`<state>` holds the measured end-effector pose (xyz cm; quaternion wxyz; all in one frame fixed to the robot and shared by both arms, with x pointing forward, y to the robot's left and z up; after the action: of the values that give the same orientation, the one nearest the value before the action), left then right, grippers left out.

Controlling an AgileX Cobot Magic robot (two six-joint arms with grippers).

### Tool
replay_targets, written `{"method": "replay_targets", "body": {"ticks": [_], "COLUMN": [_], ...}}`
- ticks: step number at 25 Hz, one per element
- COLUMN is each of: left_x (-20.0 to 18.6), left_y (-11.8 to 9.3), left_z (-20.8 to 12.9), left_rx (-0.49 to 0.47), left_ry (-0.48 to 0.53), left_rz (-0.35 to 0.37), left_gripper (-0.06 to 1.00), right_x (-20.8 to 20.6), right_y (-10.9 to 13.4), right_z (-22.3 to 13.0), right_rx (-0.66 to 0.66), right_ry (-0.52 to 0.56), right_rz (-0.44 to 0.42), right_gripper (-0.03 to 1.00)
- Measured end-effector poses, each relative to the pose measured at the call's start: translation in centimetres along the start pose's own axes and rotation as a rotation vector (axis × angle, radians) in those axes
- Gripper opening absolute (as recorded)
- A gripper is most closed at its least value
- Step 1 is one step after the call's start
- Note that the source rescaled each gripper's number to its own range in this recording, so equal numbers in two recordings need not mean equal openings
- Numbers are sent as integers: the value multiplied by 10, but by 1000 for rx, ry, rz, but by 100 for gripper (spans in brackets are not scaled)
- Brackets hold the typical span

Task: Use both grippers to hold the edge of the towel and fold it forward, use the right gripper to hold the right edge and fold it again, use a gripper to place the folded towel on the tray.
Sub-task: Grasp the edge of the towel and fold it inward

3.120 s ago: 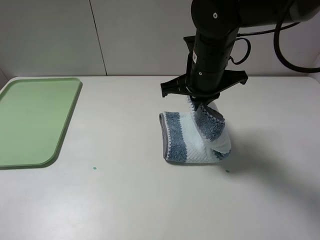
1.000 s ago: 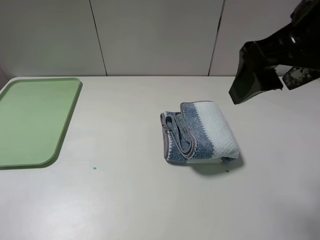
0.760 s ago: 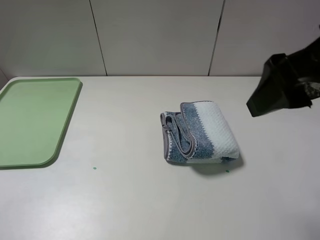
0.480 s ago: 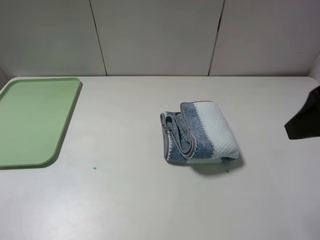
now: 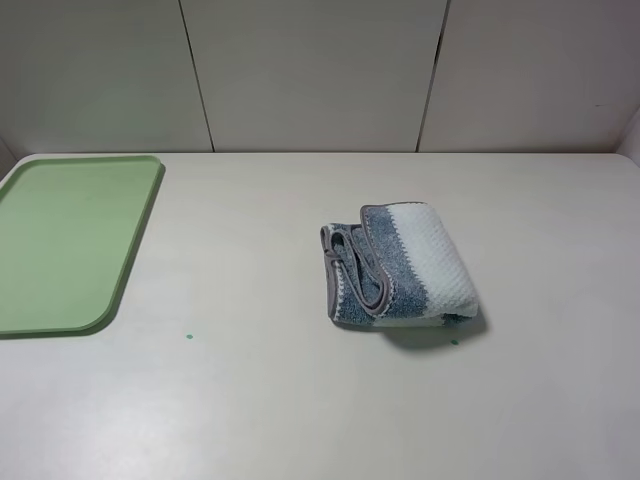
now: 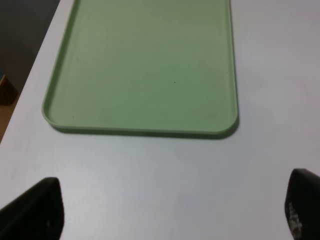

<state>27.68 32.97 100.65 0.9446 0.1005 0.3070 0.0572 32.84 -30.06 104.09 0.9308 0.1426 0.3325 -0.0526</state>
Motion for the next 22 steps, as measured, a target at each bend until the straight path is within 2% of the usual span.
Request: {"method": "replay_targets", "body": {"ticks": [4, 10, 22], "left_x": [0, 0, 0], "left_y": [0, 0, 0], "left_z": [0, 0, 0], "left_rx": [0, 0, 0], "left_ry": [0, 0, 0], "left_rz": [0, 0, 0], "left_gripper": [87, 87, 87], "right_x": [-8, -11, -12], "right_y": [-10, -17, -17], "right_z": [-12, -30, -30], "right_rx": [-17, -7, -7], "right_ry": [-152, -248, -253], "right_rz": [-16, -18, -17], "right_gripper": [100, 100, 100]}}
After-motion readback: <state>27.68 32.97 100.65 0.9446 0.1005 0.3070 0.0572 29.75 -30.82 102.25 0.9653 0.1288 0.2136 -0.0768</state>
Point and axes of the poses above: a point on each arm's last joint axis where the gripper is mounted, x pointing out along that axis toward the gripper, y along the wrist's bending axis when the last joint is at zero, z = x × y, the point moved 7 cm from there along x, pointing out along that axis toward the gripper, and after that the axes turned 13 degrees about x, right-handed, at the moved point
